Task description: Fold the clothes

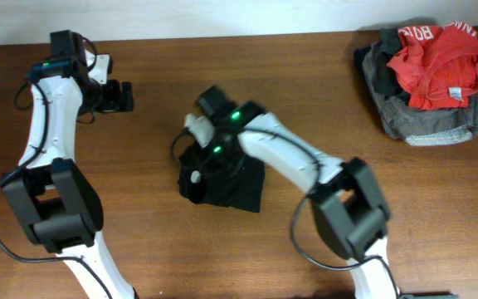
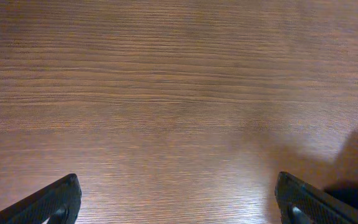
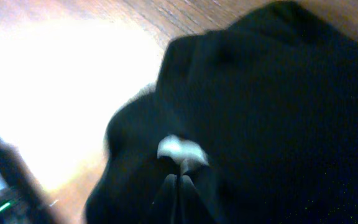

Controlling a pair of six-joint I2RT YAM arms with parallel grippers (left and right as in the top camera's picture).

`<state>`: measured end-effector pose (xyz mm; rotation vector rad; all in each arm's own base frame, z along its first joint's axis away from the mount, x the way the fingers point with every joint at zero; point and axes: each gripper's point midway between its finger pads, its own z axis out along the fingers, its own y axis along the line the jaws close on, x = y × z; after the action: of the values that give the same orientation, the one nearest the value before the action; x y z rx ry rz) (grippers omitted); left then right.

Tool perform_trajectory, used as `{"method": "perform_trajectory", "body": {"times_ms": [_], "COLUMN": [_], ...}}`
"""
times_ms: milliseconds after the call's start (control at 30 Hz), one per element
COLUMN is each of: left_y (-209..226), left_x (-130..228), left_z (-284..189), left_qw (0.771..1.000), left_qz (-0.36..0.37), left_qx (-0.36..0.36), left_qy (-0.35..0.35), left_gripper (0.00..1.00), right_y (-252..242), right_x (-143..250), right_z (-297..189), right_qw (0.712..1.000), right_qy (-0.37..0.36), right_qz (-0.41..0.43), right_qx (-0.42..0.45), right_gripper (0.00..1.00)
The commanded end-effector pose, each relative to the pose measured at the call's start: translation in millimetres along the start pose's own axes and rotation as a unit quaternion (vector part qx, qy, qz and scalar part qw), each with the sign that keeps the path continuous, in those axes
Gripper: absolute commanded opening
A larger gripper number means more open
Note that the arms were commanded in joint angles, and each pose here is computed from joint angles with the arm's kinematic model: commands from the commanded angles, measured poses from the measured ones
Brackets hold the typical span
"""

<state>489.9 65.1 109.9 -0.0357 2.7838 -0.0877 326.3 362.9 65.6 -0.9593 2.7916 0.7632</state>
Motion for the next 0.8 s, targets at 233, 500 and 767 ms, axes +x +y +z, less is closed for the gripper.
{"method": "perform_trajectory", "body": {"times_ms": [233, 500, 767], "left_y": [38, 38, 36], "left_x": [6, 6, 6], "left_z": [-2, -2, -2], "left_qw": [0.999, 0.999, 0.999], "left_qz": [-0.035, -0.035, -0.035], "left_qx": [-0.016, -0.016, -0.012], "left_qy": [0.001, 0.001, 0.002], "left_gripper": [0.99, 0.99, 0.99], "right_y": [-47, -126, -236], "right_x": [38, 66, 49], "right_z": [33, -27, -76], "right_qw": [0.987, 0.971, 0.970], "right_qy": [0.078, 0.131, 0.058], "right_qz": [0.053, 0.139, 0.100], "right_qx": [0.132, 0.145, 0.213], "right_gripper": [0.04, 0.04, 0.04]}}
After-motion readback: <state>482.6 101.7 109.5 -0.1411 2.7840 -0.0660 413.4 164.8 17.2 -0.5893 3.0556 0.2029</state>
